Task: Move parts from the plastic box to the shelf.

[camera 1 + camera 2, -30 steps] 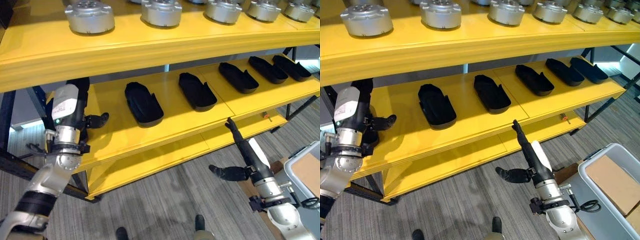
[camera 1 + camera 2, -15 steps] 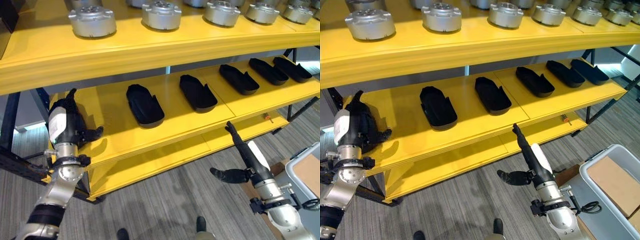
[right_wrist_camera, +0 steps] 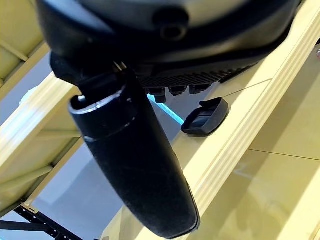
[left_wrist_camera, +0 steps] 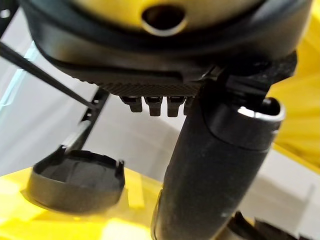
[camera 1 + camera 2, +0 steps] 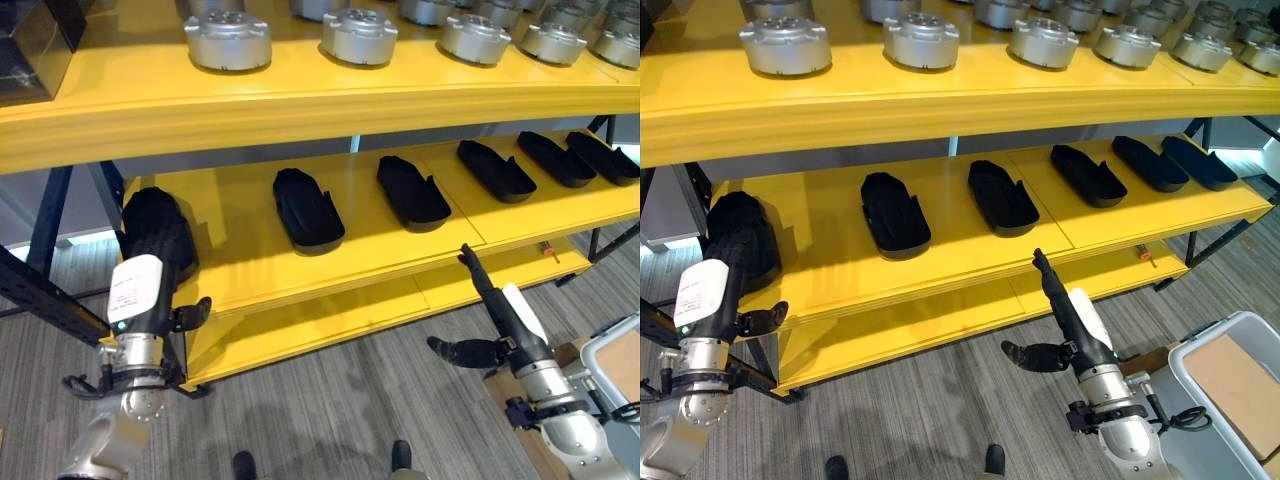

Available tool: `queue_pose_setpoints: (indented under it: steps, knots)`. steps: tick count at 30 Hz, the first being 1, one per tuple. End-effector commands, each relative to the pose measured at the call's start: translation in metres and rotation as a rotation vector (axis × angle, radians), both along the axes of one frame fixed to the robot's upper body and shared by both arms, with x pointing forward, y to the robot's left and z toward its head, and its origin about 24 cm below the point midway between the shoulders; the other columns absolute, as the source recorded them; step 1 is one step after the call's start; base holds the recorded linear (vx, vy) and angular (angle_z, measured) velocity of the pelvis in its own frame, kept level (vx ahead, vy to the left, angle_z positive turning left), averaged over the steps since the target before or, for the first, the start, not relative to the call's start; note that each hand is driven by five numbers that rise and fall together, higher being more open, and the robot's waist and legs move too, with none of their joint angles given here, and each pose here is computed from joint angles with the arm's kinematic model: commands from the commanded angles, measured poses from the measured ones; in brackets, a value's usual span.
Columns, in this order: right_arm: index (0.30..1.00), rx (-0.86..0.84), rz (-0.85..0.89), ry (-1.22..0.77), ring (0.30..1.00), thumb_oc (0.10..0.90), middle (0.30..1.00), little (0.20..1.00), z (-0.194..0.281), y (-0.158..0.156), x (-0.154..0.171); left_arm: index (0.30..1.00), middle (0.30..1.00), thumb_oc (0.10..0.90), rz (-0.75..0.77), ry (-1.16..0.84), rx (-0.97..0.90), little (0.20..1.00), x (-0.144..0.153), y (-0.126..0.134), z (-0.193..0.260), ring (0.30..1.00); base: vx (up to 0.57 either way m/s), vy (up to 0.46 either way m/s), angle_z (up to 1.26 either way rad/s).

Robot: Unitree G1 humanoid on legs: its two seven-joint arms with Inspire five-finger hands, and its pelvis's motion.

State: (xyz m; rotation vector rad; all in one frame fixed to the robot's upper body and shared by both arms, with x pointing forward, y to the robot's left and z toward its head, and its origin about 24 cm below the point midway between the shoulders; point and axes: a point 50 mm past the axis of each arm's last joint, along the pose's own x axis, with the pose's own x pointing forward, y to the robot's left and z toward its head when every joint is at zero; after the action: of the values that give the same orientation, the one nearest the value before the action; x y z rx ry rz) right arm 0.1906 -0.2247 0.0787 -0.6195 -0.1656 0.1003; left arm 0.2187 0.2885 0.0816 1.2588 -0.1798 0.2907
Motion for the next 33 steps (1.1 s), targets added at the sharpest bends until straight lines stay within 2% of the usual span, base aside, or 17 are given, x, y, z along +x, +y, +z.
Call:
queue_pose_setpoints:
  steps: [1,6,18,33]
  knots:
    - [1.000,-0.003,0.009,-0.319,1.000,0.900,1.000,1.000,0.057,0.001,0.008,1.000,1.000,0.900,-0.093,-0.209,0.104,1.000,0.018,-0.009,0.049,1.000,0.00,0.000,0.00]
    - [1.000,-0.006,0.010,-0.318,1.000,0.900,1.000,1.000,0.056,0.001,0.008,1.000,1.000,0.900,-0.091,-0.149,0.158,1.000,0.020,-0.009,0.038,1.000,0.00,0.000,0.00]
    - [1.000,-0.005,0.021,-0.327,1.000,0.900,1.000,1.000,0.057,0.005,0.011,1.000,1.000,0.900,-0.012,0.040,0.157,1.000,0.034,-0.005,-0.009,1.000,0.00,0.000,0.00]
    - [1.000,-0.009,0.025,-0.319,1.000,0.900,1.000,1.000,0.057,0.005,0.012,1.000,1.000,0.900,0.164,0.150,0.083,1.000,0.032,0.017,-0.040,1.000,0.00,0.000,0.00]
